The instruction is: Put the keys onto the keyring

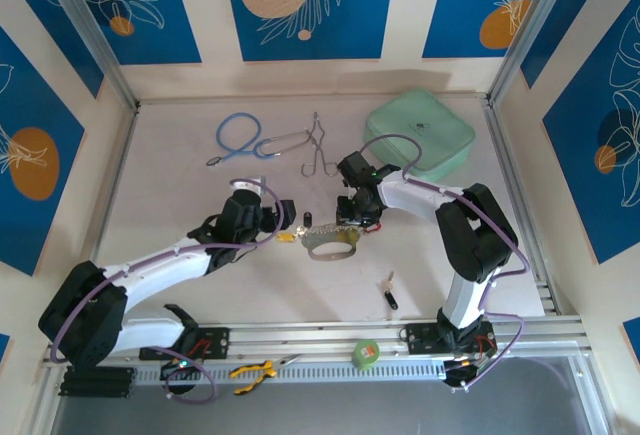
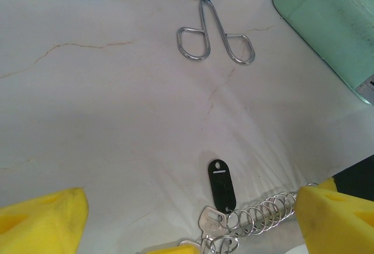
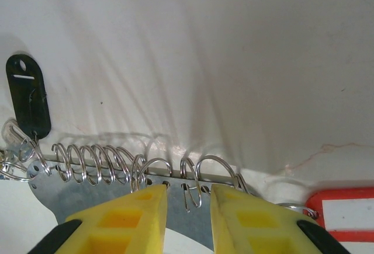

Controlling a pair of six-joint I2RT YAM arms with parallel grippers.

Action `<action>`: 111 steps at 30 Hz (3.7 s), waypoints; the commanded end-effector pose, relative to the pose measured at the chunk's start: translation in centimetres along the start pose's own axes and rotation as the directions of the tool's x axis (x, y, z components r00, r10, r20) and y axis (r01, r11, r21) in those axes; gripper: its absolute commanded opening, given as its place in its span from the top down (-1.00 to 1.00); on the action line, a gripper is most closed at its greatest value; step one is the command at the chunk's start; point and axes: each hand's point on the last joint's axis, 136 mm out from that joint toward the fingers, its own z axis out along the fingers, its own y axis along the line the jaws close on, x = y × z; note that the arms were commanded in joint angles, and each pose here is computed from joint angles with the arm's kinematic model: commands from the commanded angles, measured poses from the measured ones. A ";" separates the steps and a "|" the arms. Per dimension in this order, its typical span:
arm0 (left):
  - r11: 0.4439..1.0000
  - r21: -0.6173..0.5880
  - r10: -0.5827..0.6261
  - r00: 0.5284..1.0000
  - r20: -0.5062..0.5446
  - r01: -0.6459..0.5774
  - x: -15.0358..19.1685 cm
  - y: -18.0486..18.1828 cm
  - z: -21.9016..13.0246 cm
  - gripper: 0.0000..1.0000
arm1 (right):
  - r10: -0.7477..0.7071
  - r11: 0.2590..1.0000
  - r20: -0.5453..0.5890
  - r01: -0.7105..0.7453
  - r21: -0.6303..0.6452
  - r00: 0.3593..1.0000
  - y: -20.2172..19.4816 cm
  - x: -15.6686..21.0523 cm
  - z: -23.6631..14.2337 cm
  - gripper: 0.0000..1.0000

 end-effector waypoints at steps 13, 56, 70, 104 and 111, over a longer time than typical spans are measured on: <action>1.000 -0.025 -0.005 1.000 0.025 0.006 -0.1 0.6 -0.7 -0.82 | -0.020 1.000 -0.058 0.019 -0.017 0.998 0.8 0.8 1.0 0.58; 0.391 0.173 0.820 0.427 0.380 -0.904 -3.3 -8.4 -7.8 0.46 | -0.704 0.383 0.664 0.922 0.059 0.250 11.9 0.8 -15.0 1.00; 0.161 0.519 0.710 0.464 0.529 -0.839 4.5 -11.4 -9.8 1.00 | -0.728 0.166 0.673 0.986 -0.017 0.134 12.8 4.9 -14.8 1.00; 0.213 0.496 0.697 0.487 0.527 -0.842 4.3 -11.3 -8.6 0.62 | -0.796 0.054 0.605 0.998 0.025 0.028 13.0 7.2 -14.0 1.00; 0.221 0.441 0.719 0.451 0.529 -0.870 3.4 -11.0 -8.5 0.49 | -0.806 0.030 0.591 0.999 0.027 0.008 12.6 7.6 -13.6 1.00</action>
